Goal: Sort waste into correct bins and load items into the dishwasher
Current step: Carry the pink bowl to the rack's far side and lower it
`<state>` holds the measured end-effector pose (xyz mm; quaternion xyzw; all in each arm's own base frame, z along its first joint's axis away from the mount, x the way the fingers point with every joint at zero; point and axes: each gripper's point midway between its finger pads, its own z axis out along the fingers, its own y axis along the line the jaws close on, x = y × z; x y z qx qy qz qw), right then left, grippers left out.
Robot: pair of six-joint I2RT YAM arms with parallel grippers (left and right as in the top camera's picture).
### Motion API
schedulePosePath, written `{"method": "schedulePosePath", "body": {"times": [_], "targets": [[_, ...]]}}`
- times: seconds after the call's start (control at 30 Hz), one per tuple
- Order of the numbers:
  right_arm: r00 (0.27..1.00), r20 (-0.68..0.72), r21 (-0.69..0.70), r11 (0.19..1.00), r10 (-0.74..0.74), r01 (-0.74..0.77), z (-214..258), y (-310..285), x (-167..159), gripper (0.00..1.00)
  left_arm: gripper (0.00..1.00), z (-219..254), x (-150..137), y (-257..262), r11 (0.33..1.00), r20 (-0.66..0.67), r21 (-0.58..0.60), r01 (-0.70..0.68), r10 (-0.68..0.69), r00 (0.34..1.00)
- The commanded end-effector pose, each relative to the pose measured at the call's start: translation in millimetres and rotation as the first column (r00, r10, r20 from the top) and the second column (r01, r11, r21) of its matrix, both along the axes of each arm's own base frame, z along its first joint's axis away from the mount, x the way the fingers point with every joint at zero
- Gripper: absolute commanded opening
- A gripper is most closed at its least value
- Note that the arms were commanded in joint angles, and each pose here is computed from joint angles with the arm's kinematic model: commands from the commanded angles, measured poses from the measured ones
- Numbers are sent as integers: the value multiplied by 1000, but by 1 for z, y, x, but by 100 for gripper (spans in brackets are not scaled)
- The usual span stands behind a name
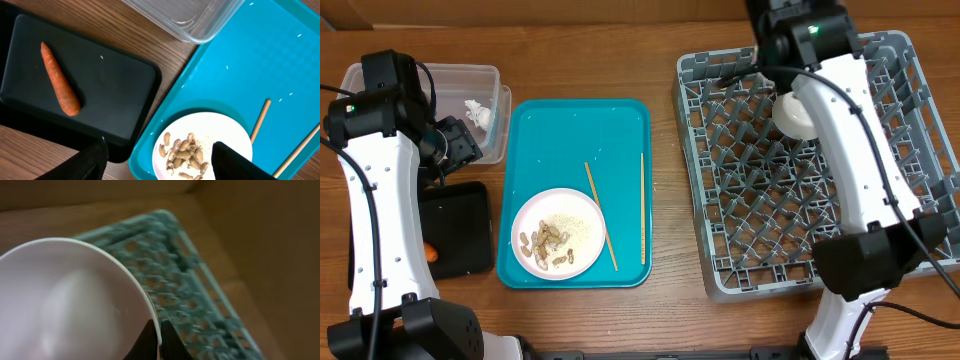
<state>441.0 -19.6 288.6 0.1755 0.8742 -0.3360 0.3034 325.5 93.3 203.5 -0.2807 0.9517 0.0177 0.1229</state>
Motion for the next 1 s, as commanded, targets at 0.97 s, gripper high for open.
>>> {"method": "schedulePosePath", "body": {"times": [0.97], "targets": [[1000,-28,-213,977,-11,5,-152,43,-35,4,69,5,4,-3,1000,30,-22,16,-16,999]]}}
